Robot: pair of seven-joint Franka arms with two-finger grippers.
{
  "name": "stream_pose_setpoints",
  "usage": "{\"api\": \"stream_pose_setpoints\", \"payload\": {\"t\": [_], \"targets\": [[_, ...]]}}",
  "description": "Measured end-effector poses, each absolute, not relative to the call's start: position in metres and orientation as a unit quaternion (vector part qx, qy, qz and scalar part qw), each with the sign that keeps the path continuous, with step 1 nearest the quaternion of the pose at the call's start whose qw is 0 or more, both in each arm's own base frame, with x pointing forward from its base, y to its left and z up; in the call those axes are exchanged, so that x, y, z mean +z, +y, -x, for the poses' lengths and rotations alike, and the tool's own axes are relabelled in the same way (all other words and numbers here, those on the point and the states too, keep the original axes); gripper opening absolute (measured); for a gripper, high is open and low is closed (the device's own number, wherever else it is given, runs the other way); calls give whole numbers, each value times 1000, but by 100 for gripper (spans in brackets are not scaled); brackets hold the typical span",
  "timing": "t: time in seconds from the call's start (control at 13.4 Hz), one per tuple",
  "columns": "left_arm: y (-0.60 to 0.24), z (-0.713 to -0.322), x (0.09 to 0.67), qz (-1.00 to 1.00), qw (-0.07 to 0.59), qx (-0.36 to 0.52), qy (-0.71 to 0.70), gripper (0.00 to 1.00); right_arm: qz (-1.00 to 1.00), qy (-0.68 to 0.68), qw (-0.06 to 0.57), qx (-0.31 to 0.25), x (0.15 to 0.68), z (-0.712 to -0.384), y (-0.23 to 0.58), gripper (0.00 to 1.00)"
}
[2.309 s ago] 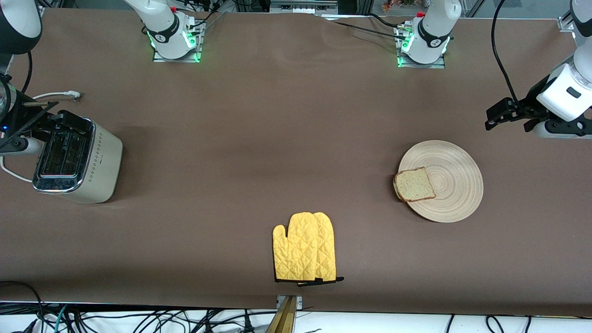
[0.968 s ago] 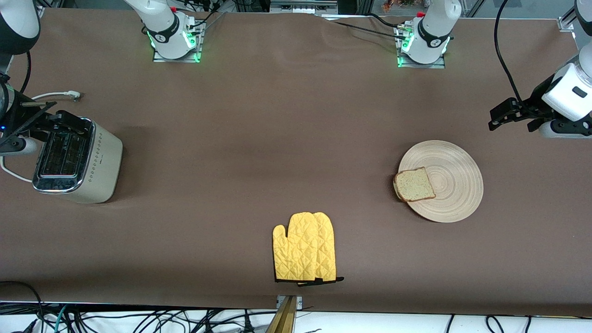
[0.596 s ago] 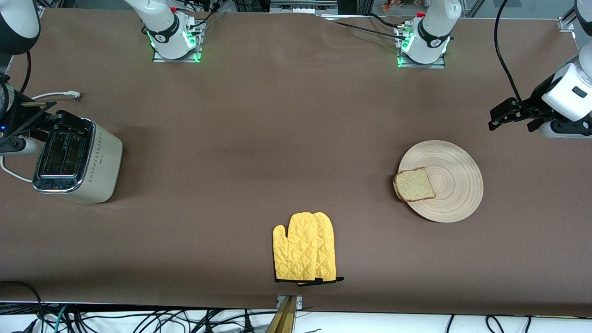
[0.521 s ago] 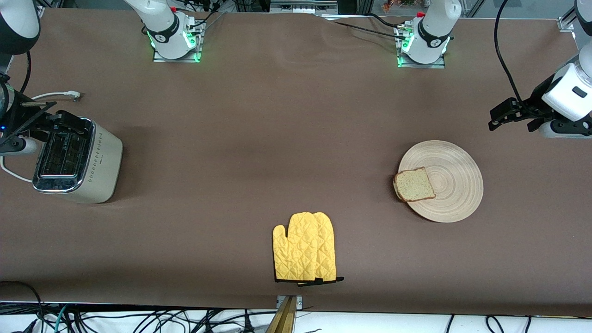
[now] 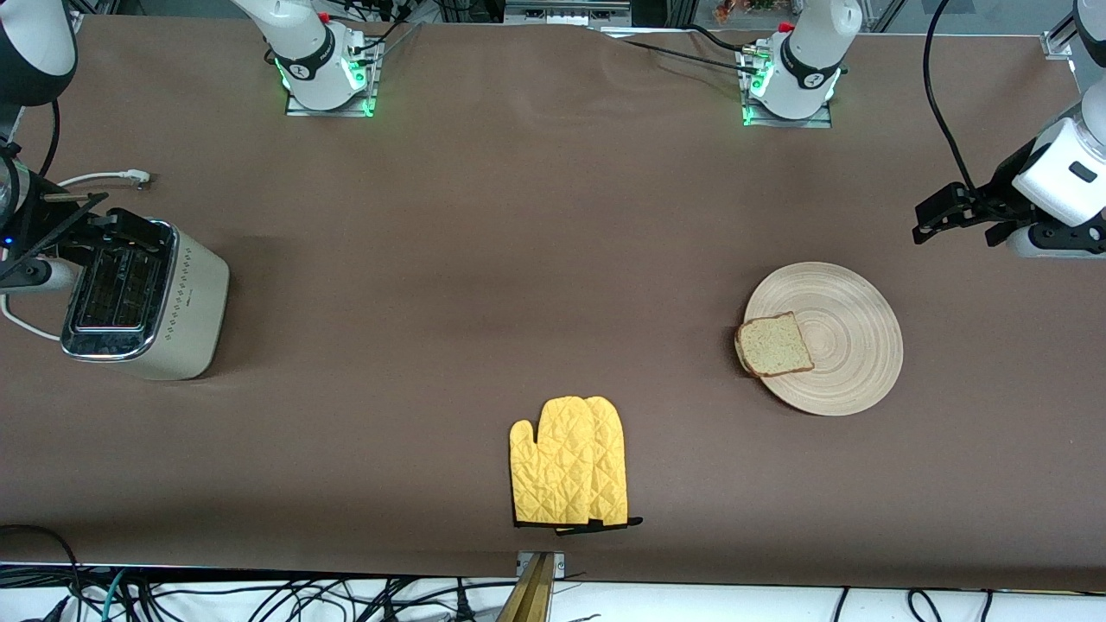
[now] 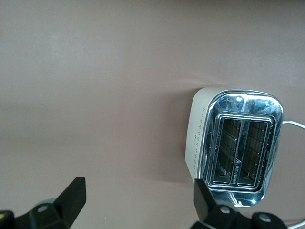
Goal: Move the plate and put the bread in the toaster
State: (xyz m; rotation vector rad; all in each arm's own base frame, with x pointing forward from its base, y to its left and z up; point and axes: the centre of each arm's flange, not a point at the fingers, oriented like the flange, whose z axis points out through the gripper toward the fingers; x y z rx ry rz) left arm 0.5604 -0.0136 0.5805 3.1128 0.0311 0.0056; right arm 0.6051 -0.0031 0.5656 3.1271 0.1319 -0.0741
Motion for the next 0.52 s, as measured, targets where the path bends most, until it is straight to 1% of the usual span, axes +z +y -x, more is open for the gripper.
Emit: {"api": "stream_pose_setpoints", "payload": {"t": [0.52], "targets": [[-13,-560,580,-1000,14,-1,10,100,-999,42,5,-24,565,-605,-3,100]]}}
